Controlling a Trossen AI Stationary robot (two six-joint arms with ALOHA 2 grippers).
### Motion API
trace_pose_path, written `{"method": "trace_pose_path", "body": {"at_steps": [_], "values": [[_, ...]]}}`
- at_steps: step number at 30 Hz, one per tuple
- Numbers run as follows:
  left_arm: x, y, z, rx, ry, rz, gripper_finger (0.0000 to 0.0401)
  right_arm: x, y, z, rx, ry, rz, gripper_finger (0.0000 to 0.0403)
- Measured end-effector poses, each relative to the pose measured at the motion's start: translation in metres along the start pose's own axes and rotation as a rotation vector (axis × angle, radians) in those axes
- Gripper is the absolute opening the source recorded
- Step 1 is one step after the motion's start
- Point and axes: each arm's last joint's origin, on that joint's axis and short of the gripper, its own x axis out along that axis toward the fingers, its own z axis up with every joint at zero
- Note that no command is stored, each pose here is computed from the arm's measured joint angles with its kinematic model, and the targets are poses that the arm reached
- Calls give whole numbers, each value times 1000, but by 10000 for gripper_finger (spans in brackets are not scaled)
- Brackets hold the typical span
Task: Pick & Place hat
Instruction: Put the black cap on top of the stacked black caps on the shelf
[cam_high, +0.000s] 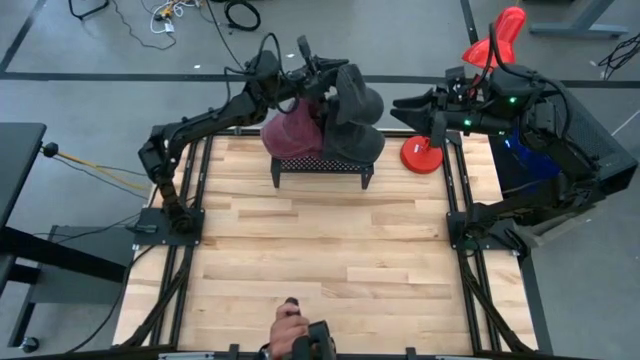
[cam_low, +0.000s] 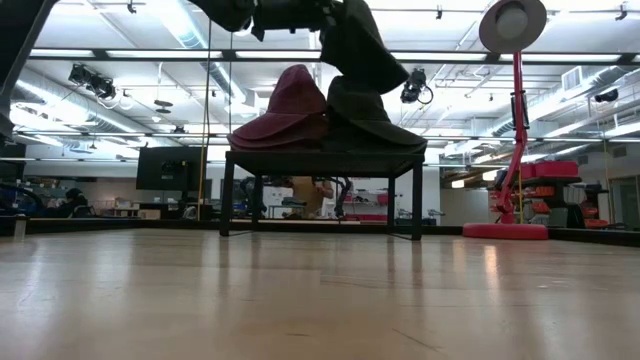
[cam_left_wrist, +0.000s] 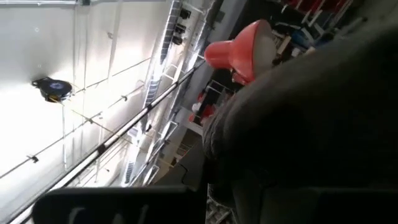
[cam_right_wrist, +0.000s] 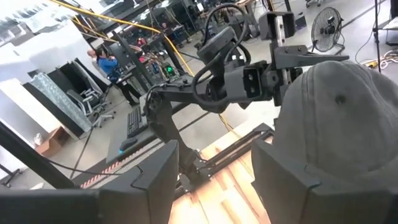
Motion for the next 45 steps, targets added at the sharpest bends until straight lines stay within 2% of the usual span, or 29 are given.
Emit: {"method": "trace_pose_path", "body": {"at_steps": [16, 25, 32, 45], "values": [[12, -27, -23, -19, 32, -34, 53, 0, -1, -3, -23, 27, -14, 204], [12, -33, -31, -26, 88, -54, 60, 0, -2, -4, -41, 36, -18, 204], [11, -38, -33, -43, 112, -106, 57, 0, -2, -3, -48, 34, -16, 204], [15, -44, -23, -38, 107, -113, 91, 1, -2, -3, -59, 33, -16, 204]]}}
